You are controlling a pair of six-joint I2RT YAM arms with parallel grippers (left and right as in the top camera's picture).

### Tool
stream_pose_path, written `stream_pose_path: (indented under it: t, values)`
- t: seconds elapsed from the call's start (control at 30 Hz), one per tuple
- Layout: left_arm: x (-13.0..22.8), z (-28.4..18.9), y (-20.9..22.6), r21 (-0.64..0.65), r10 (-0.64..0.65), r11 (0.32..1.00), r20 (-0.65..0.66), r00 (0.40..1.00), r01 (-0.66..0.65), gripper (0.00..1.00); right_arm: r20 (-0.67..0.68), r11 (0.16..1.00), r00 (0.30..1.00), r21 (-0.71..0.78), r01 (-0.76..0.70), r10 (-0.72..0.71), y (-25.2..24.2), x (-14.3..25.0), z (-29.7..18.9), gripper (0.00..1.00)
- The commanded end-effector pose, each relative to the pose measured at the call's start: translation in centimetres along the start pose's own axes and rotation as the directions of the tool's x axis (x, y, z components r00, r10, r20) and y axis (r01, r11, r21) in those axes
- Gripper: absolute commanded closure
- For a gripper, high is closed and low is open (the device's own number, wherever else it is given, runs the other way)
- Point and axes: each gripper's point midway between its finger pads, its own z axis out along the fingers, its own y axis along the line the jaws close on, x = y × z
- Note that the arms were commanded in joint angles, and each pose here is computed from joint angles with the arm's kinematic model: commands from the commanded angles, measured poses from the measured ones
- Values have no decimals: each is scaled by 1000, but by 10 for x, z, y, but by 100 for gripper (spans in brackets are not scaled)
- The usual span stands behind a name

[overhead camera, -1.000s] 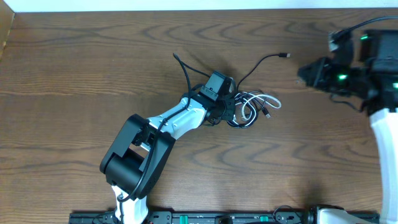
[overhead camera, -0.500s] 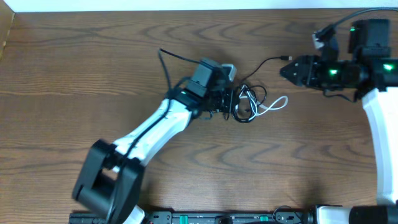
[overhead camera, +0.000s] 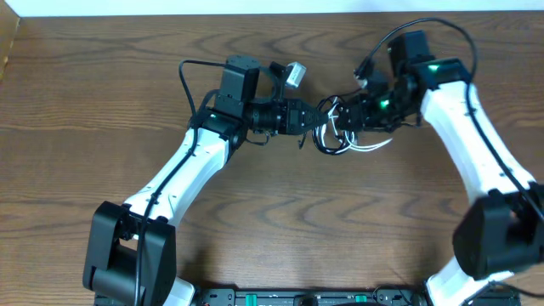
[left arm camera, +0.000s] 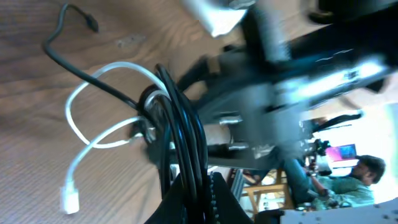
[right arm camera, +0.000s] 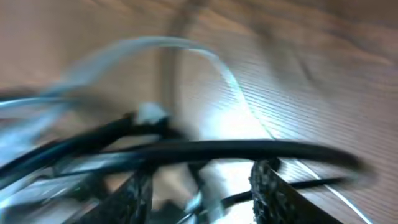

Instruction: Untangle cables

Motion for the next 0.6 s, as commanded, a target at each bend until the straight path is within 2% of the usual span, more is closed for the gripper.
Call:
stream_pose_path:
  t: [0.0, 0.1, 0.17, 0.33, 0.57]
  values:
    - [-3, -5, -12, 58, -46, 997, -3, 999, 46, 93, -15, 971, 995, 218, -95, 101, -42, -3, 20, 55]
    - [-12, -10, -17, 89, -46, 995, 16, 999, 45, 93, 8, 900, 981, 395, -183, 196, -83, -3, 30, 57]
    - [-20, -17, -17, 98, -54, 994, 39, 998, 49, 93, -4, 870, 975, 453, -197, 223, -102, 0, 36, 57]
    - [-36, -40, -3, 87, -95, 992, 98, 991, 87, 93, -56, 846, 957, 484, -224, 286, -125, 13, 48, 61]
    - [-54, -70, 19, 37, -81, 996, 185, 979, 75, 93, -70, 850, 957, 480, -215, 282, -132, 15, 45, 63]
